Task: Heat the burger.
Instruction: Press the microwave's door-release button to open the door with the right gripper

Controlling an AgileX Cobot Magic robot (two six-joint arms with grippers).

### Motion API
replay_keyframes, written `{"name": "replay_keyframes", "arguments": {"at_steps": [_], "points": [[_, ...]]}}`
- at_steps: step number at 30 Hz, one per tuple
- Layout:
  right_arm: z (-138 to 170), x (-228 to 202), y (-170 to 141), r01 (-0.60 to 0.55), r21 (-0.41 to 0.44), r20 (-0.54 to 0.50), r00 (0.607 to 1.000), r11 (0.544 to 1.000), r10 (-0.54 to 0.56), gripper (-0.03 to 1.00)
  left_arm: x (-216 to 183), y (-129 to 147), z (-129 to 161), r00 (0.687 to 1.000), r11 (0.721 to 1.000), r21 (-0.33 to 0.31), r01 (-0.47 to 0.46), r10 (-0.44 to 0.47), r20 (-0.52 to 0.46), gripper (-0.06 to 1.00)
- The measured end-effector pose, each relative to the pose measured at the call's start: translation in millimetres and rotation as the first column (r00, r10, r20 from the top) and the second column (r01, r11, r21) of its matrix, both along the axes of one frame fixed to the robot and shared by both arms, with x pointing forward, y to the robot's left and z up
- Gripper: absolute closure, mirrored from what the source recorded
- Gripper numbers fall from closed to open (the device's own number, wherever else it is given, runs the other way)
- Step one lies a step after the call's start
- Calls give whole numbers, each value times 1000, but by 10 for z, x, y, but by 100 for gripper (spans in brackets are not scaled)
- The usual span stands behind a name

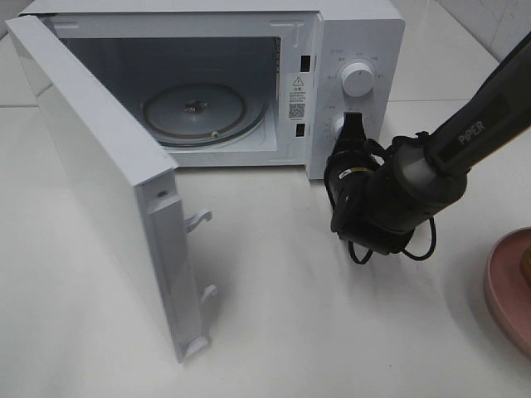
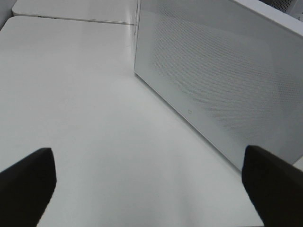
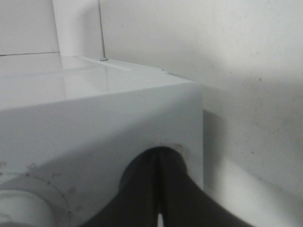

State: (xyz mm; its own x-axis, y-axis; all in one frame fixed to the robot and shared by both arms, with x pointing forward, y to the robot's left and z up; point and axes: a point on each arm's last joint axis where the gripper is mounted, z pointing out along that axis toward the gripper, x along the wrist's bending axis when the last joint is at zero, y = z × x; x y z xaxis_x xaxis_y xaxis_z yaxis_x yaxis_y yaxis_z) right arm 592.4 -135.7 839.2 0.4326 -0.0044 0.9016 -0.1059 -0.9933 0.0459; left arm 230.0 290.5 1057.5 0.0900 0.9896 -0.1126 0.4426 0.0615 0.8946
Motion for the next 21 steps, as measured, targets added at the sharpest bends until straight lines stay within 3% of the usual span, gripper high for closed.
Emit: {"name": "replay_keyframes", "arguments": {"at_steps": [21], "points": [[139, -61, -22, -71, 10, -57, 996, 997, 71, 94, 0, 0, 0, 1000, 1000, 0, 0, 0, 0, -4]]}}
